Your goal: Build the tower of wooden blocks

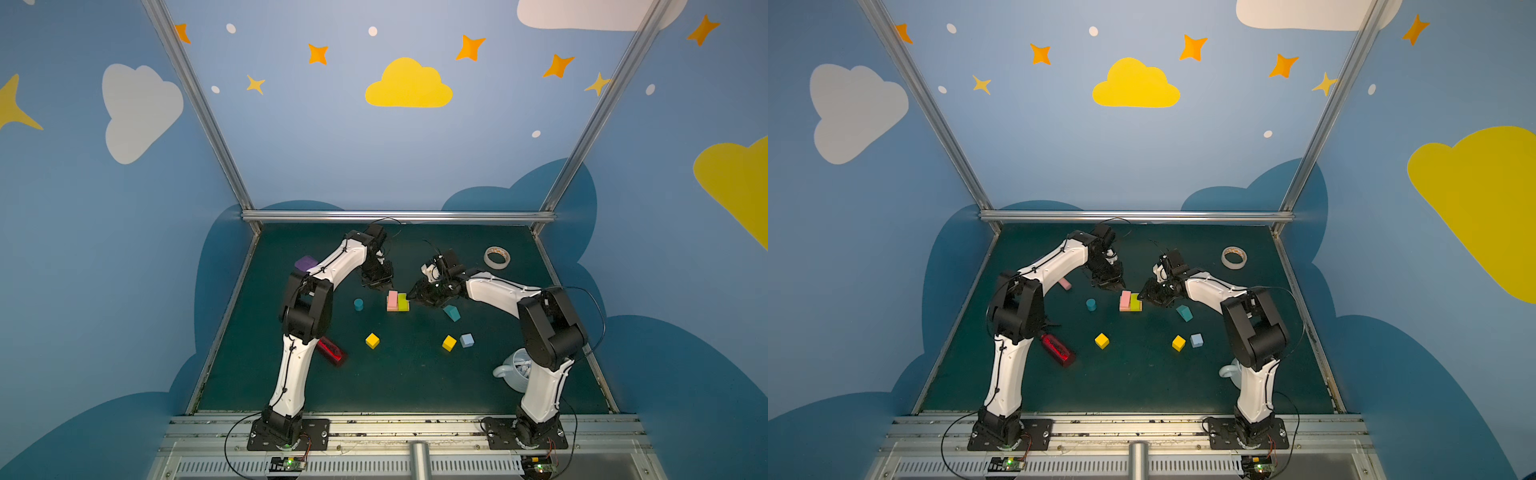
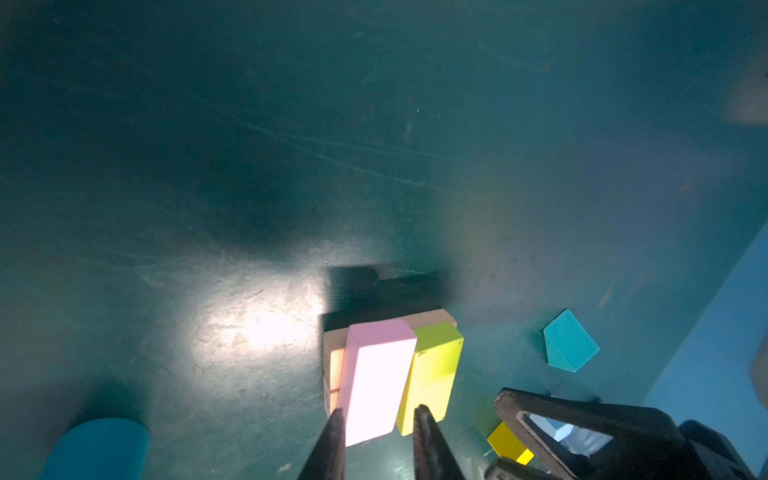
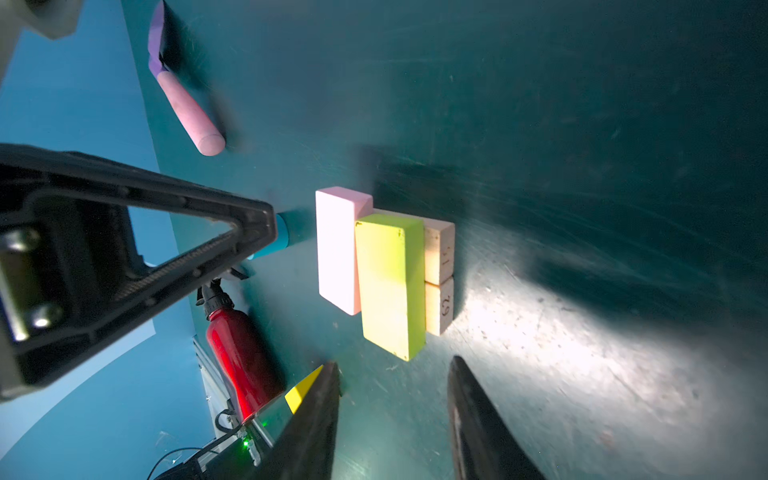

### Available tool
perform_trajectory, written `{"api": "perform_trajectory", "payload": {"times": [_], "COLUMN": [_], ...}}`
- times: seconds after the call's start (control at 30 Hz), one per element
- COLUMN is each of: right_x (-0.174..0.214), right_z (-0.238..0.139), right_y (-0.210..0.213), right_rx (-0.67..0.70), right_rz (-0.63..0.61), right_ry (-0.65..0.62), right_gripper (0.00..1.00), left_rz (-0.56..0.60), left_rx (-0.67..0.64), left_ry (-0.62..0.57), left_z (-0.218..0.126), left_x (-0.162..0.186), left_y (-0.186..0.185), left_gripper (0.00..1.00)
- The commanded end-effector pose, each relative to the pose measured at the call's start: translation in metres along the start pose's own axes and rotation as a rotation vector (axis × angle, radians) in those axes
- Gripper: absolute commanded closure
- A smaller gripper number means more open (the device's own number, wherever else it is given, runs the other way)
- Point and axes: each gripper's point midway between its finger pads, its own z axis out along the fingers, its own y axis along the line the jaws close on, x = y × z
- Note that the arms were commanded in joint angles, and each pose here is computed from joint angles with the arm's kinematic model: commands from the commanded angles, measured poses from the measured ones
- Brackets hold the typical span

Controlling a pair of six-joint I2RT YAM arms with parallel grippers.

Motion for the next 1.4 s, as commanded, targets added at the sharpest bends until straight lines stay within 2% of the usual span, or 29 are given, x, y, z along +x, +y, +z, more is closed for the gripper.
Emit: {"api": "perform_trajectory", "payload": {"times": [0.0, 0.17, 1.37], "right_x": [-0.009, -0.012, -0.009], "right_z": [0.001, 0.003, 0.022], "right_y": [0.009, 0.009, 0.007], "right_rx": [-0.028, -0.032, -0.053], "right_rz": [-0.004, -0.002, 0.031], "right_ry": [-0.01, -0.016, 0.022], "right_gripper": [0.59, 0.62, 0.67], "left_rz": [-0.009, -0.009, -0.017], "left_rx": [-0.024, -0.027, -0.035], "left_ry": [0.025, 0.032, 0.07], "left_z": [0.012, 0.016, 0.034], "left_x": [0.004, 0.007, 0.016], "left_y": [0.005, 0.005, 0.011], "left_gripper": [0.72, 0.72, 0.77]}}
